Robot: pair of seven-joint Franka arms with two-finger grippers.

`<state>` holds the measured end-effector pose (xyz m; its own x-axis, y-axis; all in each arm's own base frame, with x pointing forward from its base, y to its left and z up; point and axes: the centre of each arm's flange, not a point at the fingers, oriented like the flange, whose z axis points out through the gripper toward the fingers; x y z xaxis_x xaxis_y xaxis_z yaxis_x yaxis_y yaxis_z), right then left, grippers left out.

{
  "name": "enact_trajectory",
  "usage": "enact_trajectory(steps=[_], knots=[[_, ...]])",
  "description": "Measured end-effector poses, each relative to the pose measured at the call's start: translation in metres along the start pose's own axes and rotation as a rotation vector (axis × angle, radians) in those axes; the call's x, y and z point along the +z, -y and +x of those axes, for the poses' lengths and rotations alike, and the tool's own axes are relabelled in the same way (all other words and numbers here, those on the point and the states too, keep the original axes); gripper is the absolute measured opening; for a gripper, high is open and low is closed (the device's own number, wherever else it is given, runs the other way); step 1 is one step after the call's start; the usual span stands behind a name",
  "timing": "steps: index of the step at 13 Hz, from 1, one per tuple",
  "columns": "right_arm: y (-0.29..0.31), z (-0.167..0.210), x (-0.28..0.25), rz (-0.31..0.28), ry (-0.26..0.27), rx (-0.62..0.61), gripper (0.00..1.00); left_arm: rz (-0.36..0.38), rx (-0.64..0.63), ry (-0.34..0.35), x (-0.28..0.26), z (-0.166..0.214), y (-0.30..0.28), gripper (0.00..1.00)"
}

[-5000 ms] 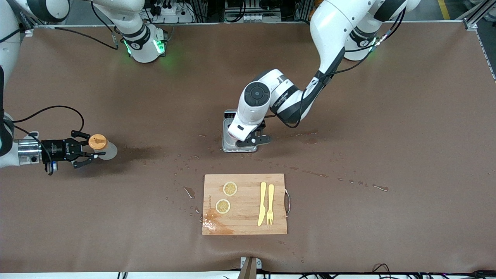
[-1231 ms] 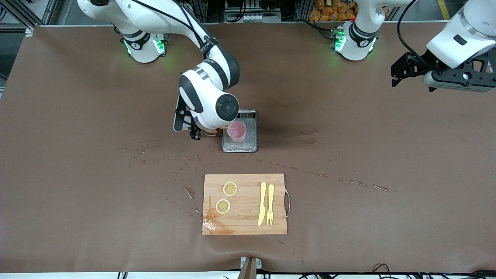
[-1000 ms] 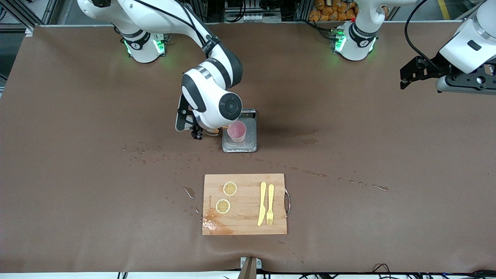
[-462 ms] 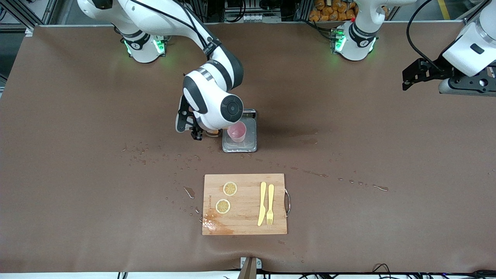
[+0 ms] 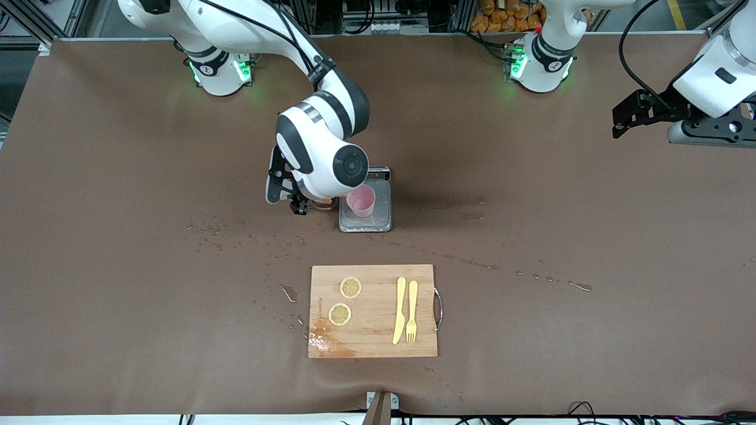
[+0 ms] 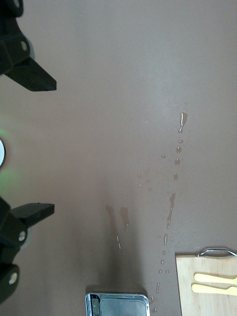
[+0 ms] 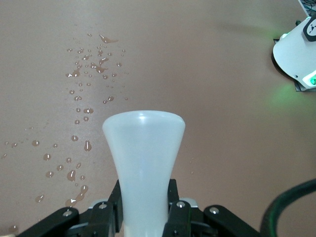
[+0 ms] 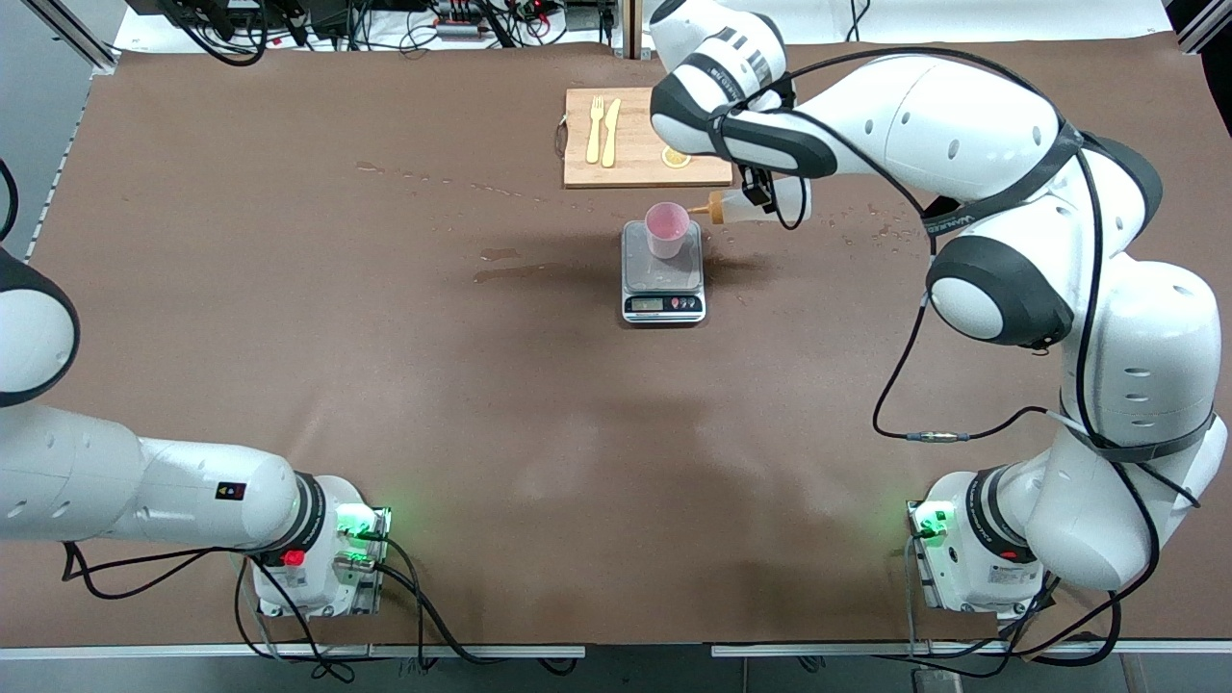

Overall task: Add sauce to pink cup with both arms
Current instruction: 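Carry the sauce bottle back toward its spot with the right gripper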

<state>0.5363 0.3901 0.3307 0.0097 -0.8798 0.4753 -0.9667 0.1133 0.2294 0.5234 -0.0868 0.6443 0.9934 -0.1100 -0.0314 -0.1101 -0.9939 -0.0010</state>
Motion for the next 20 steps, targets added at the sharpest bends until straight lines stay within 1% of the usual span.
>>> enact_trajectory(steps=[1, 3, 7, 10, 13, 15, 17, 20], knots=[[0.006, 0.010, -0.004, -0.017, 0.038, -0.001, 0.37, 0.000, 0.000, 0.000, 0.000, 0.000, 0.000, 1.00], [0.021, 0.043, -0.017, -0.046, 0.134, -0.007, 0.37, 0.000, 0.000, 0.001, 0.000, 0.000, 0.000, 1.00], [0.042, 0.102, -0.033, -0.081, 0.313, -0.016, 0.37, 0.000, 0.002, 0.006, 0.003, 0.002, -0.001, 1.00], [0.054, 0.149, -0.025, -0.104, 0.472, -0.040, 0.37, 0.000, 0.003, 0.008, 0.004, 0.002, -0.002, 1.00], [0.067, 0.221, -0.002, -0.140, 0.657, -0.082, 0.37, 0.000, 0.003, 0.008, 0.004, 0.002, -0.002, 1.00], [0.073, 0.265, 0.021, -0.151, 0.754, -0.109, 0.37, 0.000, 0.005, 0.008, 0.004, 0.002, -0.003, 1.00], [0.078, 0.301, 0.046, -0.163, 0.867, -0.141, 0.37, 0.000, 0.009, 0.007, 0.004, 0.002, -0.005, 1.00], [0.084, 0.354, 0.102, -0.168, 1.021, -0.213, 0.37, 0.000, 0.009, 0.007, 0.004, 0.002, -0.005, 1.00]])
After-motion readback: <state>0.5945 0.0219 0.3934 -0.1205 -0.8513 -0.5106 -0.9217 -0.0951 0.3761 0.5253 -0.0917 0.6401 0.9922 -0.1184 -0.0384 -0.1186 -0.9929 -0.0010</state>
